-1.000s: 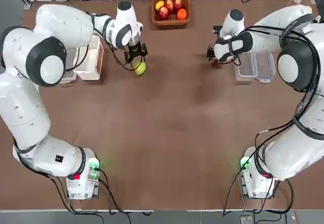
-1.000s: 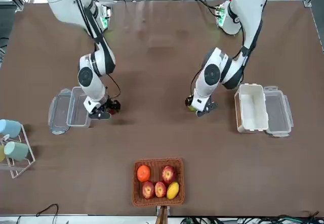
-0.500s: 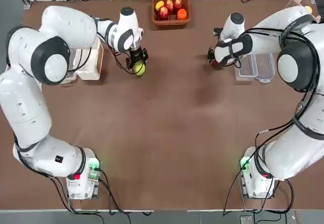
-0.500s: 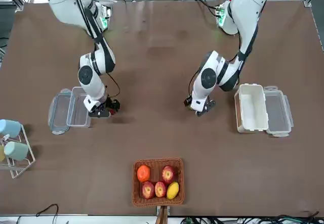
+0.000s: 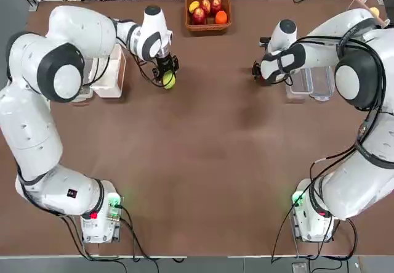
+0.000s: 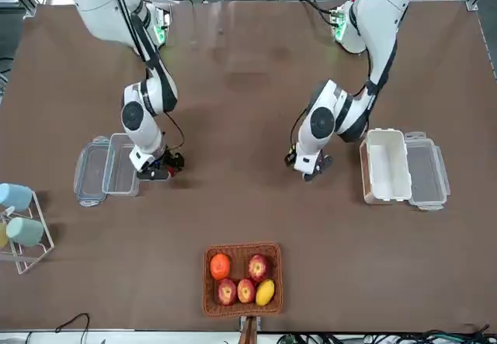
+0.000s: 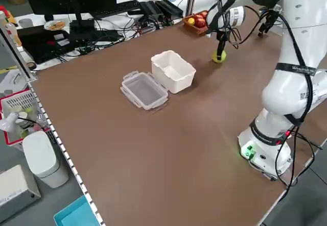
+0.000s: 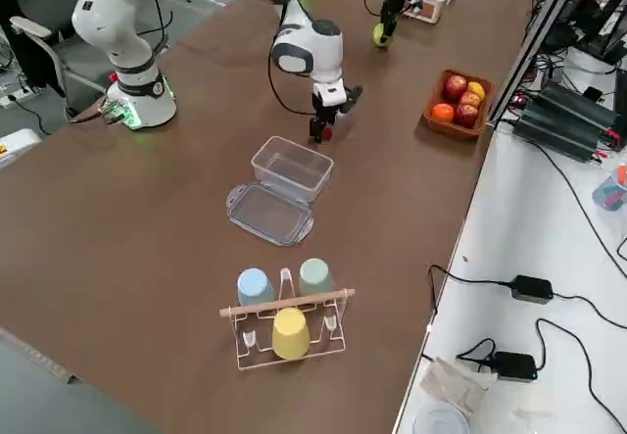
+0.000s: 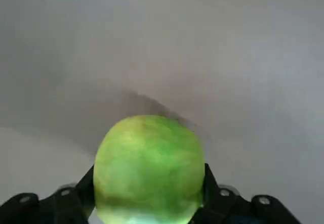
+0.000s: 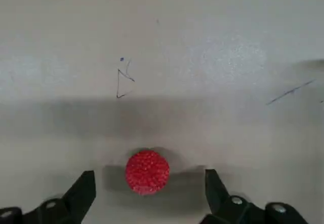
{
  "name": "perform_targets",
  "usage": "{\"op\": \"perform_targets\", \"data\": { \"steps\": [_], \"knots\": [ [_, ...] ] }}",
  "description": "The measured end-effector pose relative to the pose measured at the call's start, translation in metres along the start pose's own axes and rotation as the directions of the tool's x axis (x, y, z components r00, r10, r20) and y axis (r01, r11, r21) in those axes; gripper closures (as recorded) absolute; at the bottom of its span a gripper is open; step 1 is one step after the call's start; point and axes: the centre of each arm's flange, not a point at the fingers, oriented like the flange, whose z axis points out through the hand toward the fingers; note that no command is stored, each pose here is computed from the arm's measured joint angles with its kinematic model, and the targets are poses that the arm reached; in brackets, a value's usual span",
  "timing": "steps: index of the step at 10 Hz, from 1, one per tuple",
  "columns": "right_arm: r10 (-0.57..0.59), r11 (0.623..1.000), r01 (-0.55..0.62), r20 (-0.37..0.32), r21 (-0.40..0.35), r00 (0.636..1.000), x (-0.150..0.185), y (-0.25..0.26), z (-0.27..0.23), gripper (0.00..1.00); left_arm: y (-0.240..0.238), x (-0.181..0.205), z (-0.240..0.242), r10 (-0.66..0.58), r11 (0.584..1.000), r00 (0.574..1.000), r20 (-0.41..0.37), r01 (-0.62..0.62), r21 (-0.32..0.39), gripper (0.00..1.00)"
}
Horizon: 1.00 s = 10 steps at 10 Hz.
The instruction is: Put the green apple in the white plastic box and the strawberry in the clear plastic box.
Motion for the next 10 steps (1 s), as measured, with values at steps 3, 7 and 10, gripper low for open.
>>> {"op": "perform_targets", "data": {
  "steps": [3, 7, 10],
  "knots": [
    [-0.001, 1.0, 0.001, 0.0, 0.0, 1.0, 0.0, 0.0, 0.0, 0.44, -0.017, 0.034, -0.117, -0.044, 0.998, 0.999, -0.023, 0.045, 0.041, 0.21],
    [0.003, 1.0, -0.003, -0.004, -0.001, 1.0, 0.001, 0.002, -0.001, 0.6, -0.123, 0.112, -0.217, -0.08, 0.997, 0.996, -0.029, 0.08, 0.003, 0.21],
    [0.017, 1.0, -0.017, 0.003, -0.007, 1.0, 0.007, 0.011, -0.004, 0.65, -0.204, 0.173, -0.204, -0.095, 0.995, 0.995, 0.007, 0.095, 0.007, 0.21]
  ]
}}
